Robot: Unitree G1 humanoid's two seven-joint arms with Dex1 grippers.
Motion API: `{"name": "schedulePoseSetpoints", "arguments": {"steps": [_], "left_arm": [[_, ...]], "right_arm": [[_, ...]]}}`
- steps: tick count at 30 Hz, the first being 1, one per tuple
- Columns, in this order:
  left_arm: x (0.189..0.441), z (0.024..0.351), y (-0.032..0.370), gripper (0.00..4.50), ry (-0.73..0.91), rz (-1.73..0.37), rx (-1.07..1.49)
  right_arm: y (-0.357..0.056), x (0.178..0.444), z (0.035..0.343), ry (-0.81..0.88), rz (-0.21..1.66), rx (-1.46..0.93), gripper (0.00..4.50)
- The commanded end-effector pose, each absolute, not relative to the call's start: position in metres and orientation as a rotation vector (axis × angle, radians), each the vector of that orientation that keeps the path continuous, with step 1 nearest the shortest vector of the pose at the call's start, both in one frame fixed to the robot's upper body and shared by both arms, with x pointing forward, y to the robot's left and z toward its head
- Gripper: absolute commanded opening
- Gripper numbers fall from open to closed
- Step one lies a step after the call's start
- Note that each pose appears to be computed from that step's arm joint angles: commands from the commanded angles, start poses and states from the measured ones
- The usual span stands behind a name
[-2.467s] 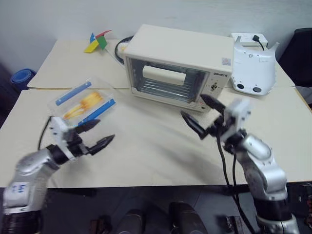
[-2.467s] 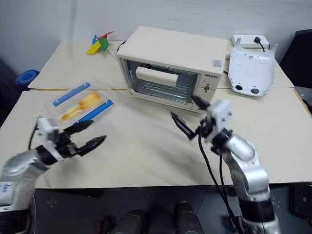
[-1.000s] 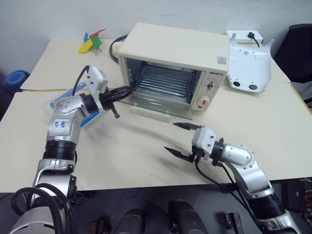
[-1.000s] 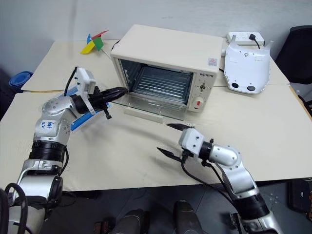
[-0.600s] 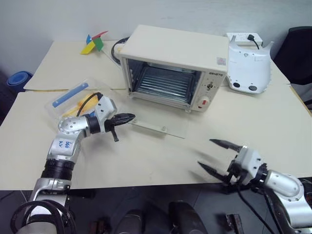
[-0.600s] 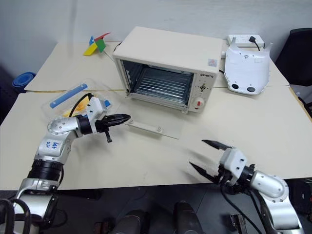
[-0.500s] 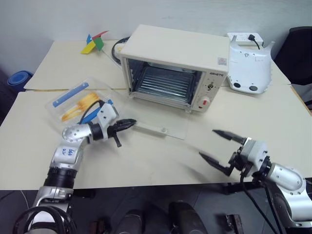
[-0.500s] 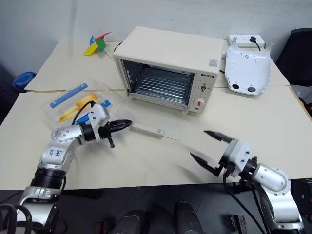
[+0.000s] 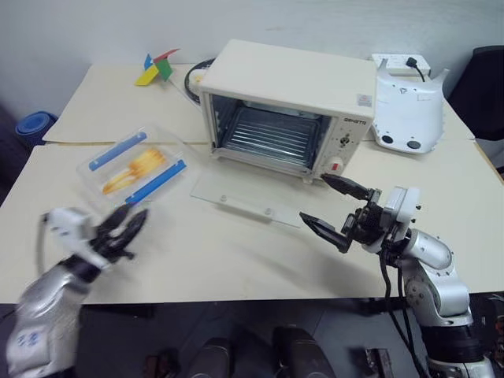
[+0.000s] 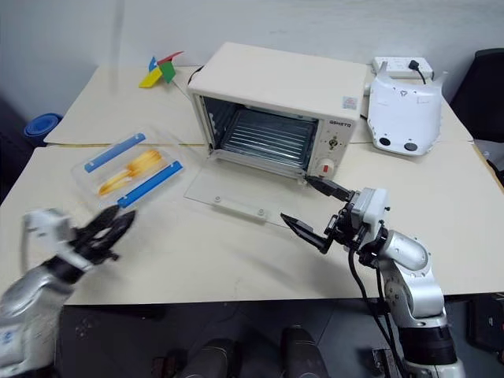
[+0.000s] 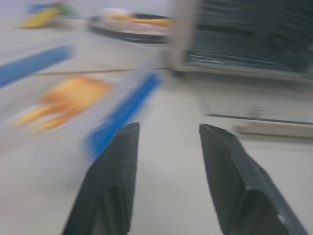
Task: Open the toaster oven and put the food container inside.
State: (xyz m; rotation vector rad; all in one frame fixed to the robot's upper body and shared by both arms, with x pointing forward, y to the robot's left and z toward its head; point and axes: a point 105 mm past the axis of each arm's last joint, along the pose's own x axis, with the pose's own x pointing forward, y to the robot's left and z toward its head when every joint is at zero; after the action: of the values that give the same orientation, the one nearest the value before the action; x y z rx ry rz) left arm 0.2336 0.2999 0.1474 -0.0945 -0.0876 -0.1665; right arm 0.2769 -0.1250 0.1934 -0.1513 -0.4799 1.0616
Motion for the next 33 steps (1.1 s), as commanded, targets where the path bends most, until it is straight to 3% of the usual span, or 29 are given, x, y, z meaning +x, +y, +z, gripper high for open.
{"name": "schedulePoseSetpoints", "arguments": {"steps": [1,4,5,11,17,25,33], "left_arm": [[0.202,0.161,0.339,3.34,-0.114,0.055,-0.152],[0.191,0.16,0.365,4.35,-0.102,0.208,-0.25],[0.195,0.165,0.365,4.45,-0.115,0.199,-0.275],[0.258,0.18,0.342,4.45,-0.052,0.091,-0.374],[0.312,0.185,0.346,4.45,0.125,0.174,-0.318],[0.347,0.17,0.335,4.45,0.337,0.17,-0.415],[0.353,0.168,0.342,1.98,0.377,0.212,-0.407]], "right_arm": [[-0.116,0.275,0.202,-0.57,1.098,-0.21,4.5],[-0.11,0.274,0.206,-0.605,1.124,-0.221,4.5],[-0.108,0.274,0.207,-0.613,1.137,-0.225,4.5],[-0.105,0.276,0.204,-0.601,1.158,-0.233,4.5],[-0.105,0.273,0.202,-0.588,1.144,-0.243,4.5],[-0.106,0.268,0.204,-0.59,1.105,-0.24,4.5],[-0.108,0.271,0.206,-0.595,1.066,-0.245,4.5]]}}
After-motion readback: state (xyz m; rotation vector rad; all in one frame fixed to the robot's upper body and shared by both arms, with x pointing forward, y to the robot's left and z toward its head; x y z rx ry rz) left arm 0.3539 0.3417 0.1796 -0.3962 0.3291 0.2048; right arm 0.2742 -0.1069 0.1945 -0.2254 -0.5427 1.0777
